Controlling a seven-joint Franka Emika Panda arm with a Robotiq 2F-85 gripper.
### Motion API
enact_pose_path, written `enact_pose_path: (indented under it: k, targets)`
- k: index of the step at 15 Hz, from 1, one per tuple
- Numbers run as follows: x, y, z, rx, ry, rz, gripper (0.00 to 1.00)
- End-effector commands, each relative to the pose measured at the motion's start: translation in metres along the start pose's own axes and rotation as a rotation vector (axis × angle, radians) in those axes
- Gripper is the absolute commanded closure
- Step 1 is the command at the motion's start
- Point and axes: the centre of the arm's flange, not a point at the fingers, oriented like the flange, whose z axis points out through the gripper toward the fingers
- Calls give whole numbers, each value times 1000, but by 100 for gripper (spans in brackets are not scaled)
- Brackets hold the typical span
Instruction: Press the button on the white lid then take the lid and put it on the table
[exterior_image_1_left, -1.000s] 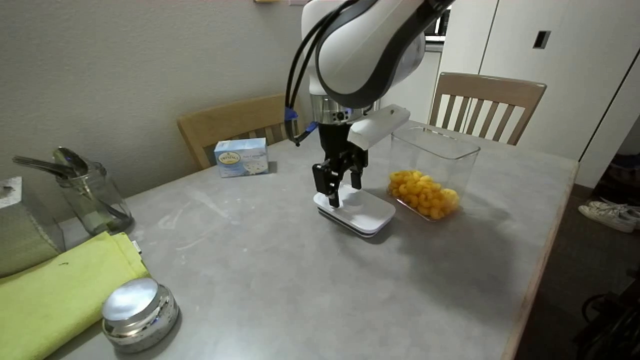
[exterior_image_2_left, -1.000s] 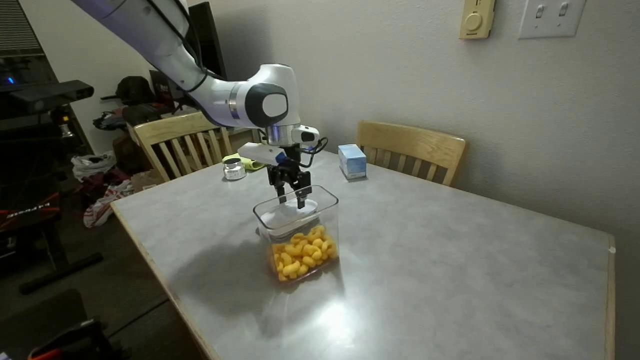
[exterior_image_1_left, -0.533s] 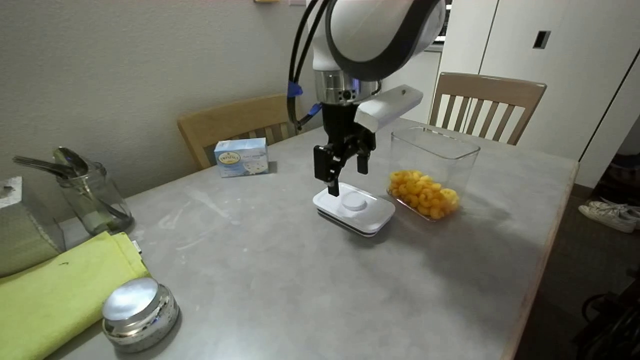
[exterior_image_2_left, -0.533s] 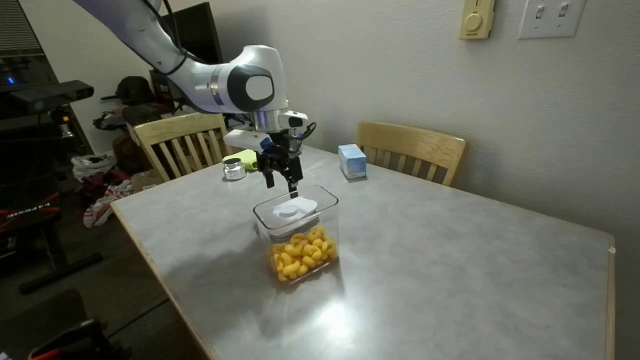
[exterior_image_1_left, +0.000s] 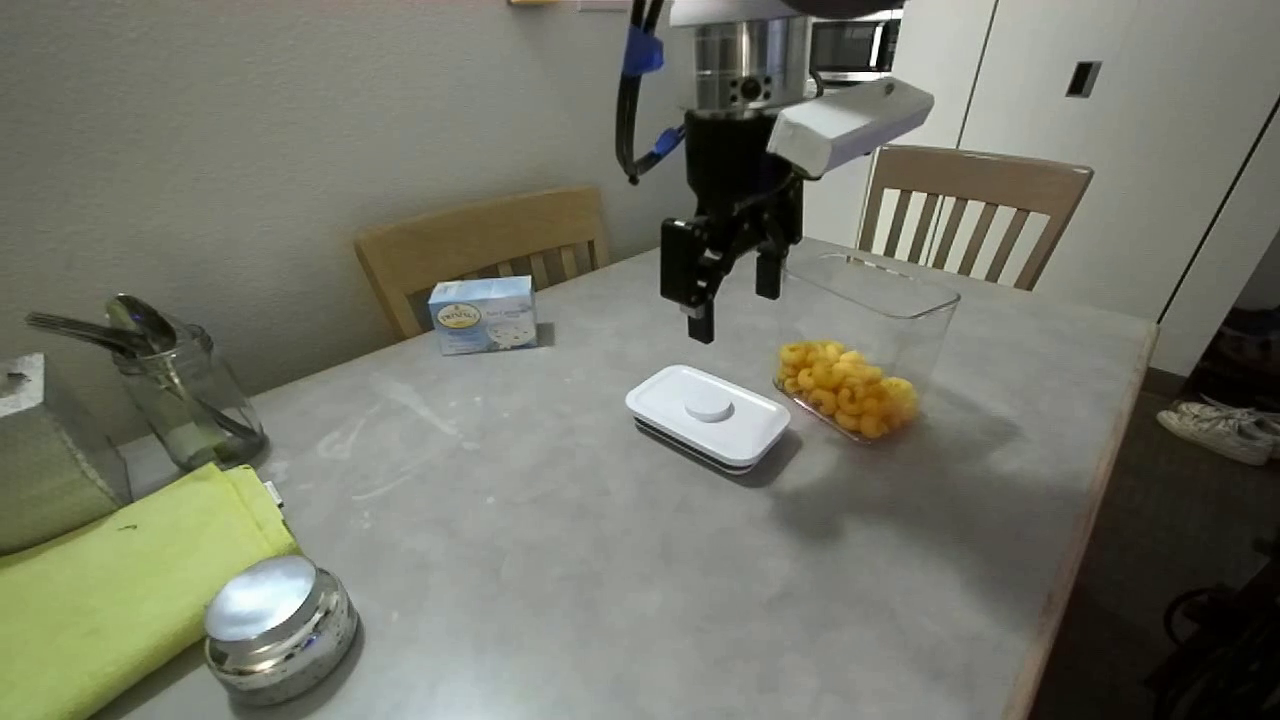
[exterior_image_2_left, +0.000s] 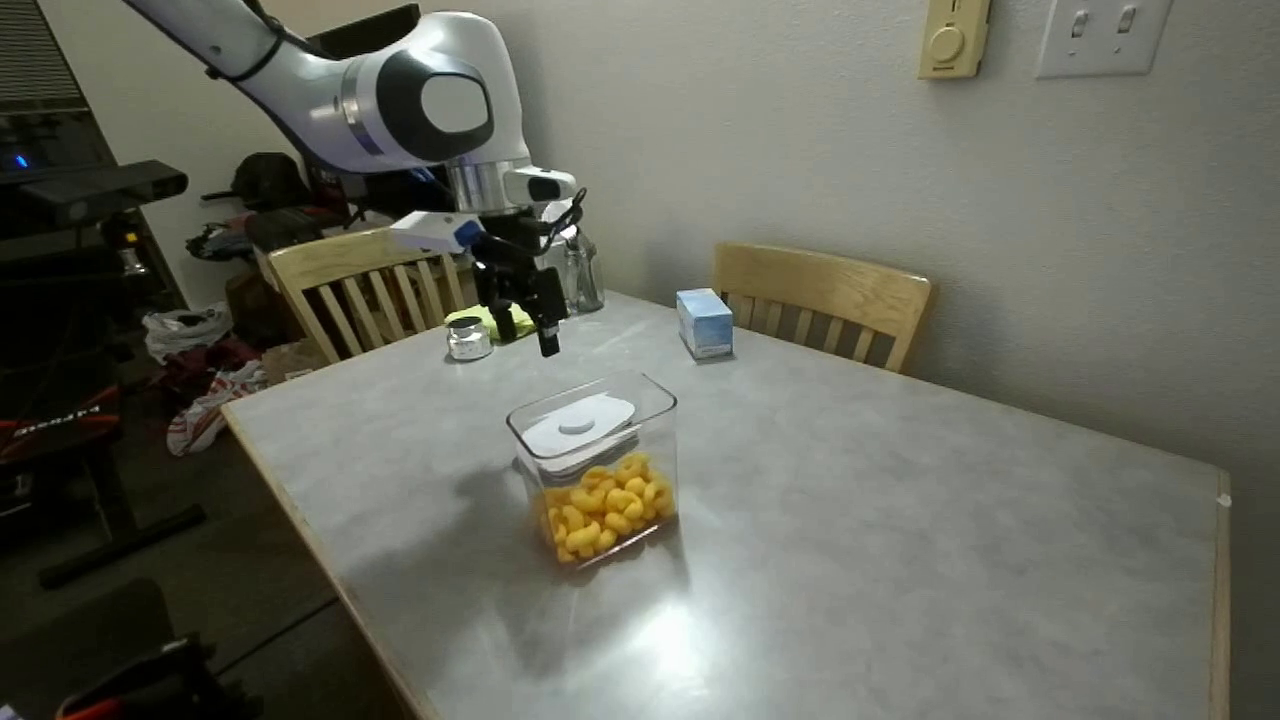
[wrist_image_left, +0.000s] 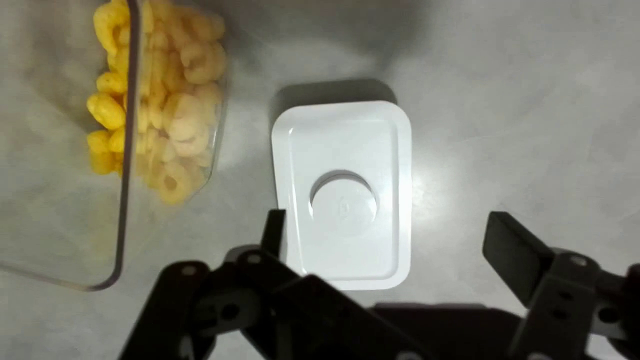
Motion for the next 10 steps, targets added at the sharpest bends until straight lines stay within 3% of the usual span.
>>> enact_pose_path:
  k: [1, 10]
  targets:
    - [-34, 8, -30, -4, 34, 68, 0]
    - [-53, 29, -69, 92, 91, 294, 0]
